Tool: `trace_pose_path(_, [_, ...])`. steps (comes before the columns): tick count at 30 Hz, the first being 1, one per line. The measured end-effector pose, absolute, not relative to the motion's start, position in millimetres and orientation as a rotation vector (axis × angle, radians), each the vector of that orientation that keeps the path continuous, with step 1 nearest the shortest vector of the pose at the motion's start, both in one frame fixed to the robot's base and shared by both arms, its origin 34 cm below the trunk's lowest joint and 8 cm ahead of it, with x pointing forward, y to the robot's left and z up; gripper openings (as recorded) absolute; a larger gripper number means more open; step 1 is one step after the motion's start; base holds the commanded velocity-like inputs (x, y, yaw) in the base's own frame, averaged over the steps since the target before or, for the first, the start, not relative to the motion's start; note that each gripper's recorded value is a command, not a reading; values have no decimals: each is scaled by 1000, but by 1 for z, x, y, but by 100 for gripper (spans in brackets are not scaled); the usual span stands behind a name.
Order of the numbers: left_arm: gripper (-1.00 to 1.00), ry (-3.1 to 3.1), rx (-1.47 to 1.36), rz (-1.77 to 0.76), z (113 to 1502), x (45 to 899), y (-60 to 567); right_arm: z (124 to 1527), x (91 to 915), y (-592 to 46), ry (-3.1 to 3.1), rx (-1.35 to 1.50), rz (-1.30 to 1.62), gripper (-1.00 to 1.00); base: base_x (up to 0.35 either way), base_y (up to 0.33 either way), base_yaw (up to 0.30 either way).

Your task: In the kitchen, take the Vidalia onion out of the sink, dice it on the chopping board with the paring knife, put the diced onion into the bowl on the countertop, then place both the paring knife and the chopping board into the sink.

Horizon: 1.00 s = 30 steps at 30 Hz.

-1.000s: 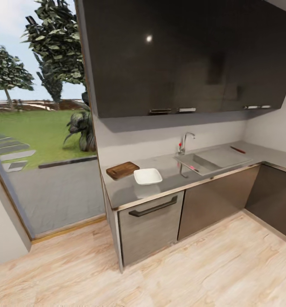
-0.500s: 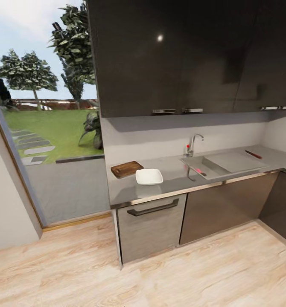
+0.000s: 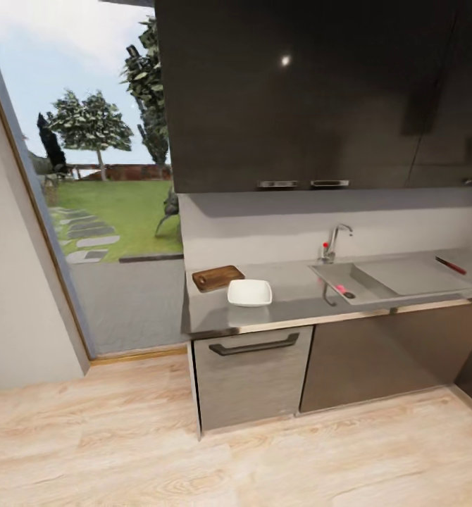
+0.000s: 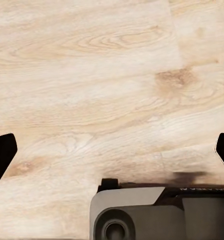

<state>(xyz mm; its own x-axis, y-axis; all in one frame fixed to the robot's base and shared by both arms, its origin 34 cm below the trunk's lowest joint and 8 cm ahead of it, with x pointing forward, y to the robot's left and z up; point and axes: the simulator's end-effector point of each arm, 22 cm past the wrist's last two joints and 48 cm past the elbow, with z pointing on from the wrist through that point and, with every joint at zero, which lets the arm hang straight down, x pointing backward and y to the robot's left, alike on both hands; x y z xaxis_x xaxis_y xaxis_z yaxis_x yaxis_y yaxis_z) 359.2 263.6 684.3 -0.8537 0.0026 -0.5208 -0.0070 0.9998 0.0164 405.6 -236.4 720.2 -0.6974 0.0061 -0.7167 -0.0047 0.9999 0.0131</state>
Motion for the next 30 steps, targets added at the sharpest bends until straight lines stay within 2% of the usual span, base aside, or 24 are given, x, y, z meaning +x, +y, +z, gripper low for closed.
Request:
trace_pose_path(26, [100, 2594, -4, 24, 684, 359, 264, 720, 406, -236, 2342, 1, 18, 100, 0, -340, 251])
trace_pose_path(30, [100, 2594, -4, 23, 684, 359, 264, 720, 406, -236, 2343, 1, 18, 100, 0, -340, 128])
